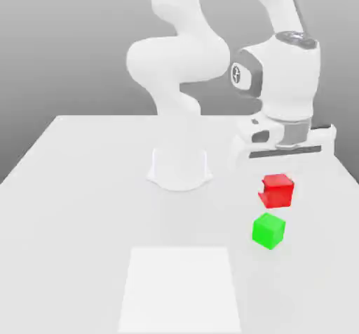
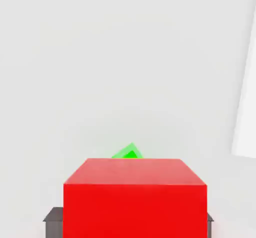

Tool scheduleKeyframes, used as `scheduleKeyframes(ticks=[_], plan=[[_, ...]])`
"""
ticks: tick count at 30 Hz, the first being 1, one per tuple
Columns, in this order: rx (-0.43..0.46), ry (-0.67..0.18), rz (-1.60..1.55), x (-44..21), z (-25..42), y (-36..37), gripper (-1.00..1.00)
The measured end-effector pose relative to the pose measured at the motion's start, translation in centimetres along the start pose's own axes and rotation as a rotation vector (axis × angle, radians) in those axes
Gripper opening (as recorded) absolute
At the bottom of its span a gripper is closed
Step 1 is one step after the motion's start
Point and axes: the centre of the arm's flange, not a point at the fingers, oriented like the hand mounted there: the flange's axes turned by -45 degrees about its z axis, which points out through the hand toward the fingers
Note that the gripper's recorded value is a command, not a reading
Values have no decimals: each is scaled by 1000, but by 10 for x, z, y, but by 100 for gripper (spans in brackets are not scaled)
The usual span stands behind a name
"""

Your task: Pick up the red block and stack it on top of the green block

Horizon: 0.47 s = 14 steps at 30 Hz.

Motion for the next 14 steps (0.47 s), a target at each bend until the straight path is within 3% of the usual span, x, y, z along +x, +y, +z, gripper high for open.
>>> scheduleKeyframes(ticks=[12,13,14], plan=[[0,2,-4,-2,58,-1,-100],[3,0,-2,-3,61,0,100],[3,0,7,-2,61,2,100]])
